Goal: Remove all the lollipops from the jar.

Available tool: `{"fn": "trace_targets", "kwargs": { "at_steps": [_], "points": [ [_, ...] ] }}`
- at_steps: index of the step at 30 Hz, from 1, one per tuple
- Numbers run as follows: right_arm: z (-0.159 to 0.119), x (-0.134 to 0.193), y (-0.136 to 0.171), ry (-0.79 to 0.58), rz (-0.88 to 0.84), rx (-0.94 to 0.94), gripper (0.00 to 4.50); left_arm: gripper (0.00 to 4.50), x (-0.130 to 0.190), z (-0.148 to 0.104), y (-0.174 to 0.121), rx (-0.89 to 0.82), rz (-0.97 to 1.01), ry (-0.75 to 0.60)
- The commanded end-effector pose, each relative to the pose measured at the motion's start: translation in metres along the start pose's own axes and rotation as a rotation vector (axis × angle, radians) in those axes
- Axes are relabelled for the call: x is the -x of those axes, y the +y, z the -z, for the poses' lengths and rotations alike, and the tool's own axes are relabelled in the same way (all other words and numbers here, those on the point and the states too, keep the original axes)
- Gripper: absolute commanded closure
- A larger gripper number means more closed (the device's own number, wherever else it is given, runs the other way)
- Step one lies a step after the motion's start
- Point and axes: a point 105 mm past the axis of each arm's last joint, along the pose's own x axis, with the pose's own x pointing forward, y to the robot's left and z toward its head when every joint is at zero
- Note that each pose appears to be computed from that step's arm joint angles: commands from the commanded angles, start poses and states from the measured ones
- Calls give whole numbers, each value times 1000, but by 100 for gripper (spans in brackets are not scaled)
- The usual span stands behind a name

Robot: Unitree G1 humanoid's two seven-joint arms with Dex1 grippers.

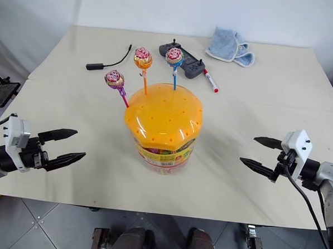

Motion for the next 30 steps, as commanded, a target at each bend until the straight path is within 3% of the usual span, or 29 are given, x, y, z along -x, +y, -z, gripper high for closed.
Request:
{"fn": "trace_targets", "kwargs": {
  "at_steps": [1, 4, 11, 16, 24, 30],
  "points": [
    [-17, 8, -7, -29, 18, 63, 1, 0, 4, -14, 1, -36, -13, -38],
    [-23, 7, -7, -45, 4, 62, 1, 0, 5, -20, 9, 50, -80, -48],
    [-45, 6, 1, -105, -73, 27, 1, 0, 6, -40, -5, -26, -14, -30],
    [-62, 5, 2, -149, -71, 110, 1, 0, -1, -74, -4, -116, 31, -62],
    [-93, 10, 15, -271, -179, 141, 1, 0, -43, -137, -25, -278, 266, -201],
    [-119, 13, 27, -328, -254, 200, 1, 0, -74, -158, -45, -274, 478, -308]
  ]
}}
